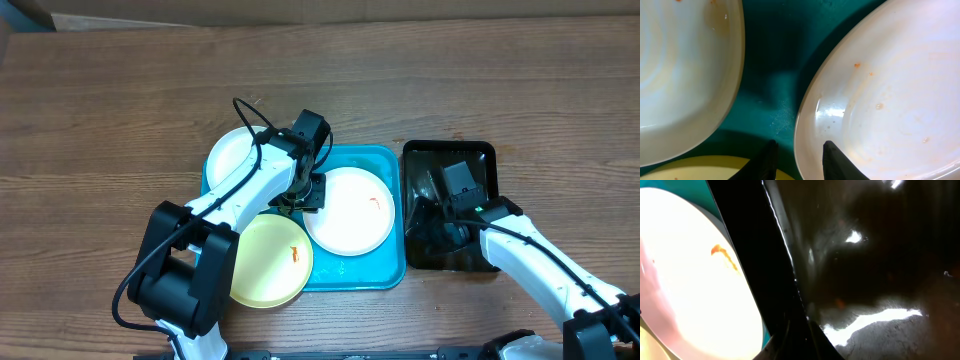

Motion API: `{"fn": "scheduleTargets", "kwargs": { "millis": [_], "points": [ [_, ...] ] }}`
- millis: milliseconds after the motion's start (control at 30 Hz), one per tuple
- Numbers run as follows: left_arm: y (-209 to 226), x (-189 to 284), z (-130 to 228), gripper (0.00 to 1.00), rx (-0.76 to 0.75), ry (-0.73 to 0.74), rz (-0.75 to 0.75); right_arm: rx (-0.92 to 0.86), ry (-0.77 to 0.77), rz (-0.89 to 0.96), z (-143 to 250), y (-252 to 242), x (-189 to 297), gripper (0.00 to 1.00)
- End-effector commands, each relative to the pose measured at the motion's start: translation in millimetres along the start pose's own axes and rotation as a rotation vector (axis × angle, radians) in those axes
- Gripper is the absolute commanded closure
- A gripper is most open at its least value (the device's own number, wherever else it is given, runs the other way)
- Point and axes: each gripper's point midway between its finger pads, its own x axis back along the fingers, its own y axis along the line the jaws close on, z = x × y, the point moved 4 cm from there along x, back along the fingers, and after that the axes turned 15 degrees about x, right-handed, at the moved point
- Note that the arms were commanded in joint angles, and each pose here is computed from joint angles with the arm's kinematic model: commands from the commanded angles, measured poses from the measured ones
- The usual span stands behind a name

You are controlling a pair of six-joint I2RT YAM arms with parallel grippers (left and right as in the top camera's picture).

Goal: Clean dirty plates on tray and stack at the side
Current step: 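Lower the right gripper into the black basin toward the sponge, then grasp the green-and-yellow sponge with the right gripper in the water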

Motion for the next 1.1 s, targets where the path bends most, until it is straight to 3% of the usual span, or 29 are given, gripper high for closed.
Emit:
{"fn": "scheduleTargets", "kwargs": {
  "millis": [0, 100, 200, 333, 600, 967, 1067],
  "points": [
    [-5, 5, -2, 0.68, -0.023, -0.008, 0.021, -0.003, -0.060, 0.031, -14, -5, 2, 0.87],
    [-5, 5, -2, 0.68, -0.022, -0.009, 0.022, -0.024, -0.181, 0.084, -39, -16, 7, 0.88],
    [-5, 5, -3, 0.68, -0.022, -0.010, 0.023, -0.036, -0.280, 0.081, -59, -18, 12, 0.96],
    [-5, 5, -3, 0.68, -0.022, -0.011, 0.023, -0.026, -0.339, 0.048, -73, -11, 10, 0.96],
    [-6, 5, -3, 0.68, -0.023, -0.015, 0.026, 0.009, -0.326, 0.024, -78, -1, -24, 0.96],
    [-8, 5, -6, 0.64, -0.024, -0.026, 0.034, 0.131, -0.305, -0.149, -80, 24, -23, 0.96],
    [-8, 5, -6, 0.64, -0.023, -0.027, 0.034, 0.139, -0.319, -0.144, -85, 21, -19, 0.89]
  ]
}}
